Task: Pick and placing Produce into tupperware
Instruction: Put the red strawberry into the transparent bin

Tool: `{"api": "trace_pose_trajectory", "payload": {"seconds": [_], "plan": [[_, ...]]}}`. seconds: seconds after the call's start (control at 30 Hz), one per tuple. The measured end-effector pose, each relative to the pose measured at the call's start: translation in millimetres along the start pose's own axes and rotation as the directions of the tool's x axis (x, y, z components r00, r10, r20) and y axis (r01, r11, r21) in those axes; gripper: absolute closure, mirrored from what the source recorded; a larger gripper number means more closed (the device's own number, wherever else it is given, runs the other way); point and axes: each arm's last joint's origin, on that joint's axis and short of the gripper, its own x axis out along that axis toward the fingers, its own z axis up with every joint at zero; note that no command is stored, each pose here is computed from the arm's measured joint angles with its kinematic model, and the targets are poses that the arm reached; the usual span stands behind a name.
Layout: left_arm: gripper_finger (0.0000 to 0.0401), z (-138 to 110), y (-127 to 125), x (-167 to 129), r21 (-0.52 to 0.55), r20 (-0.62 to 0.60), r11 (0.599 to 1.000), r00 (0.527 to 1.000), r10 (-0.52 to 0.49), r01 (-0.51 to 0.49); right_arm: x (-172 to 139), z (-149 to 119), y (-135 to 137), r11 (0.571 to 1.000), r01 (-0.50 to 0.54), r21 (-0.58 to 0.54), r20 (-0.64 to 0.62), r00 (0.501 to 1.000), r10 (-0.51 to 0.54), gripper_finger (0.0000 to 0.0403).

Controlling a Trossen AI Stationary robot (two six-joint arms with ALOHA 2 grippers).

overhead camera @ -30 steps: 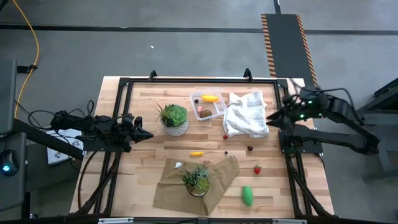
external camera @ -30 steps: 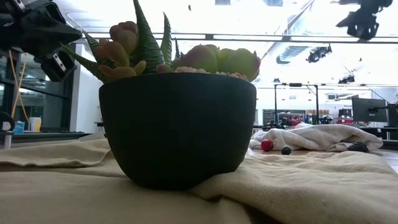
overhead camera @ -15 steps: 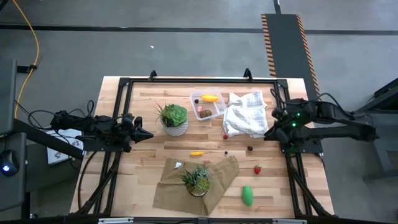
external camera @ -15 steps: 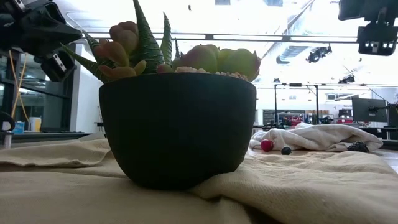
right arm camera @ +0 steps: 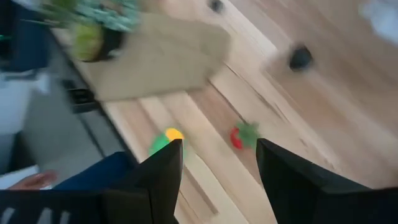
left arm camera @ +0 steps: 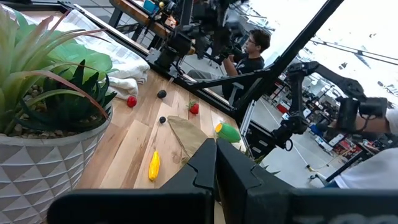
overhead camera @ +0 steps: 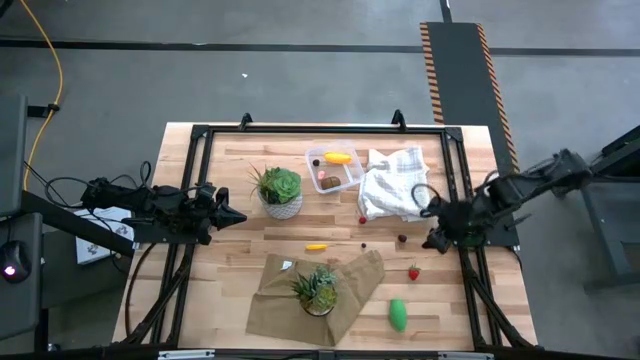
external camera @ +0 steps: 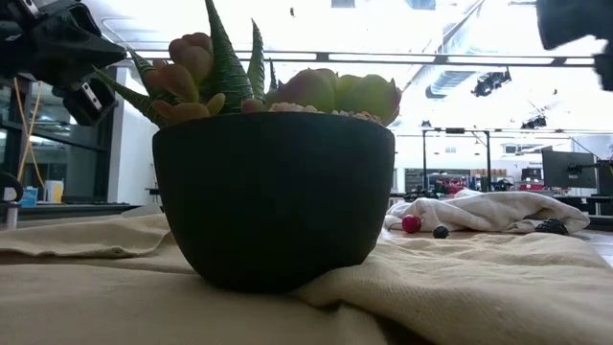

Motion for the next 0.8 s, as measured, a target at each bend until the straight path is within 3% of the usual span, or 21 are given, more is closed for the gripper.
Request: {"api": "trace_pose_trajectory", "payload": {"seconds": [0.2,0.43,0.8], "plan": [[0.0400,0,0,0,0.000,0.000,1.000,1.000,0.000,0.000,24,-24,13,0.980,0.144,0.136,-0.003,0.989,-0.145,0.0206],[0.0400,0,0,0,0.000,0.000,1.000,1.000,0.000,0.000,56,-36,23,0.912,0.274,0.306,-0.022,0.960,-0.281,0.0206],[0.0400,0,0,0,0.000,0.000,1.000,1.000,0.000,0.000,103,-42,37,0.845,0.381,0.374,-0.094,0.923,-0.374,0.0206]]}}
